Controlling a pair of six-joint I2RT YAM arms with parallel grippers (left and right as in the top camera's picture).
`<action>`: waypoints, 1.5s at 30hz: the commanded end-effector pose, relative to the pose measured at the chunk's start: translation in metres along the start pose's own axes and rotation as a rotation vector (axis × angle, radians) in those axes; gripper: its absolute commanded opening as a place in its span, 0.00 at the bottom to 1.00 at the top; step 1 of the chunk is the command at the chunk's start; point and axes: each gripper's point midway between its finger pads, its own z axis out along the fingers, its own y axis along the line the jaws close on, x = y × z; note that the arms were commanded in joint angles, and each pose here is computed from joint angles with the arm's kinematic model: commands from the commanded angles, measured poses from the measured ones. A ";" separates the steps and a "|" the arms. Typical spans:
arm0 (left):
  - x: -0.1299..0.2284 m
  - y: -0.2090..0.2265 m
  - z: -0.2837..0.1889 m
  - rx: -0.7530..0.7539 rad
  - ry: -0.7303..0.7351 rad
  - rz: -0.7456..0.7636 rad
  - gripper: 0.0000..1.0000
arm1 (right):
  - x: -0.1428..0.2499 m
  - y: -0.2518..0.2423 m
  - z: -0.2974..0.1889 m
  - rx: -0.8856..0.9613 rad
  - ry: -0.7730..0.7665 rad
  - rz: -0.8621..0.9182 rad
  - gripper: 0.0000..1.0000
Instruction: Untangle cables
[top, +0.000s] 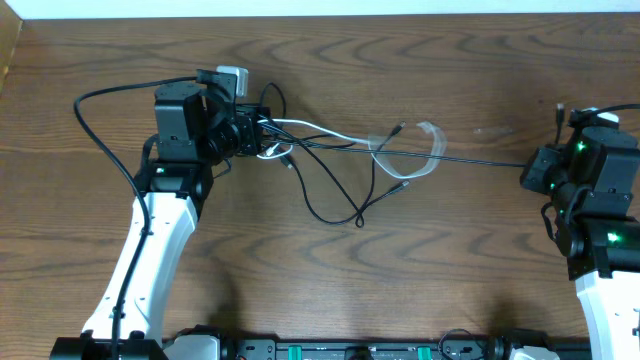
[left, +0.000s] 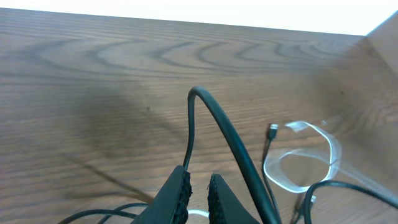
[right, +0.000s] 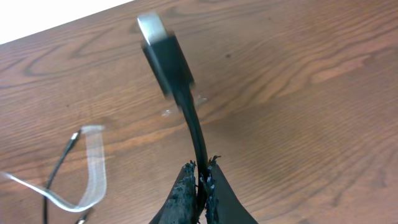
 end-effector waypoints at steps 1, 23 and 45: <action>-0.004 0.023 -0.007 -0.098 -0.019 -0.005 0.14 | -0.011 -0.027 -0.006 0.132 -0.047 0.022 0.01; 0.003 -0.051 -0.013 0.318 0.008 0.077 0.08 | 0.008 0.119 -0.050 -0.794 -0.049 -0.369 0.87; 0.012 -0.166 -0.013 0.639 -0.042 0.366 0.08 | 0.080 0.220 -0.088 -1.280 -0.014 -0.747 0.85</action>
